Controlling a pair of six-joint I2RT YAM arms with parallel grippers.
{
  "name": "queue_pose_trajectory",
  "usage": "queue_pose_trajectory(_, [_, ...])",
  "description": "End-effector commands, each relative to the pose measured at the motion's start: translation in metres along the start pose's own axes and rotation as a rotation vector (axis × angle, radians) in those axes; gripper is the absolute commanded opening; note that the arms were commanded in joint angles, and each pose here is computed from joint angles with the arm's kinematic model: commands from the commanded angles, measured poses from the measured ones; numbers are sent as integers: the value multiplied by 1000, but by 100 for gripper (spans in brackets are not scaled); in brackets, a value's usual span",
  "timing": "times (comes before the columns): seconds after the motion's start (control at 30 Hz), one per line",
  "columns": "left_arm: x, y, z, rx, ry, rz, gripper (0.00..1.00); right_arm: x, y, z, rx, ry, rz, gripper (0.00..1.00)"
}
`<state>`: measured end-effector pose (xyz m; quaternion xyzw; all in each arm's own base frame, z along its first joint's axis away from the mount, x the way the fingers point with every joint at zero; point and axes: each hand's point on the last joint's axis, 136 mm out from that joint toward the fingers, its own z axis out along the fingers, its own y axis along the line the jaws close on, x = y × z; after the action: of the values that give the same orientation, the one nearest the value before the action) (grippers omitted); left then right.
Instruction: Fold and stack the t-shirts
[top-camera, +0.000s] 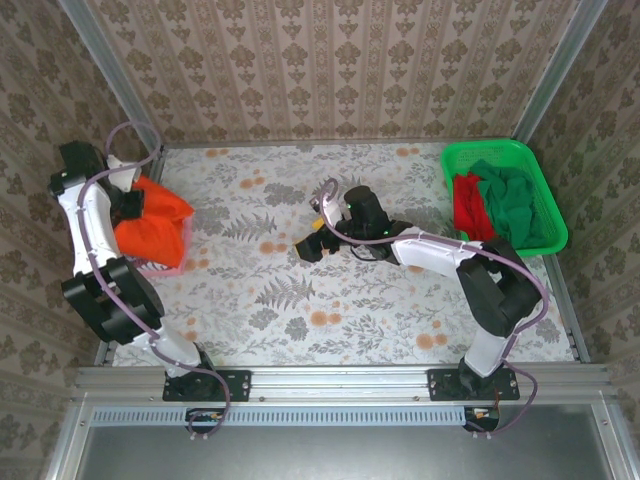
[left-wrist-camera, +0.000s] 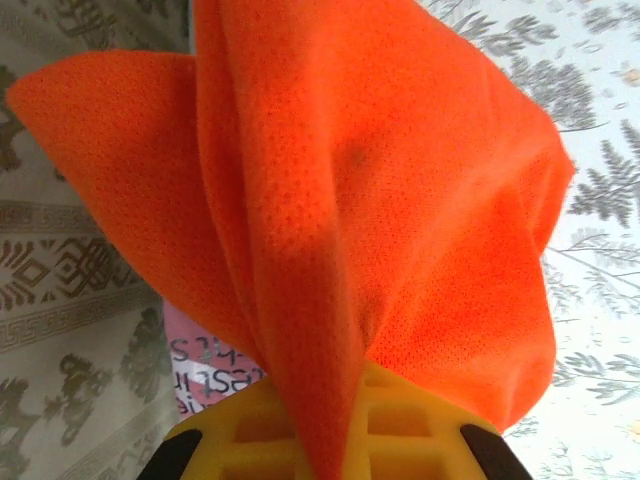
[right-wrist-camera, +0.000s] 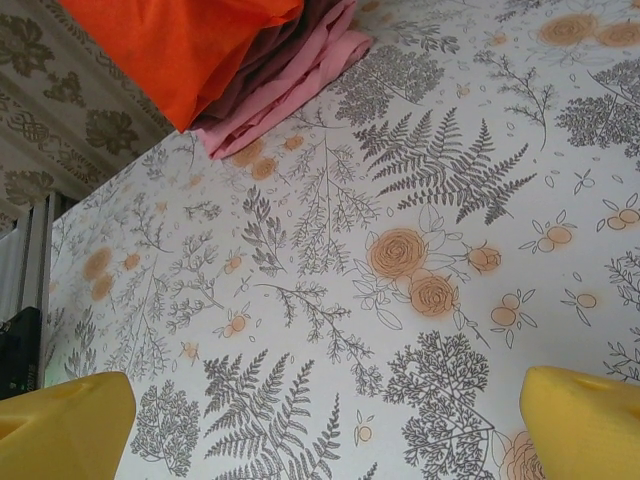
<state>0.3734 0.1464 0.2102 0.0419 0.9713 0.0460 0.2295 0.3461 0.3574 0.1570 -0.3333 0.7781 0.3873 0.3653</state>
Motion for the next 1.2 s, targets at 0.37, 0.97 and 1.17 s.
queue_pose_trajectory(0.37, [24, 43, 67, -169, 129, -56, 0, 5, -5, 6, 21, 17, 10, 100])
queue_pose_trajectory(0.97, [18, 46, 81, -262, 124, -143, 100, 8, -6, 12, 3, 11, 57, 100])
queue_pose_trajectory(1.17, [-4, 47, 43, -368, -21, -217, 100, 13, -6, 12, -2, 5, 81, 100])
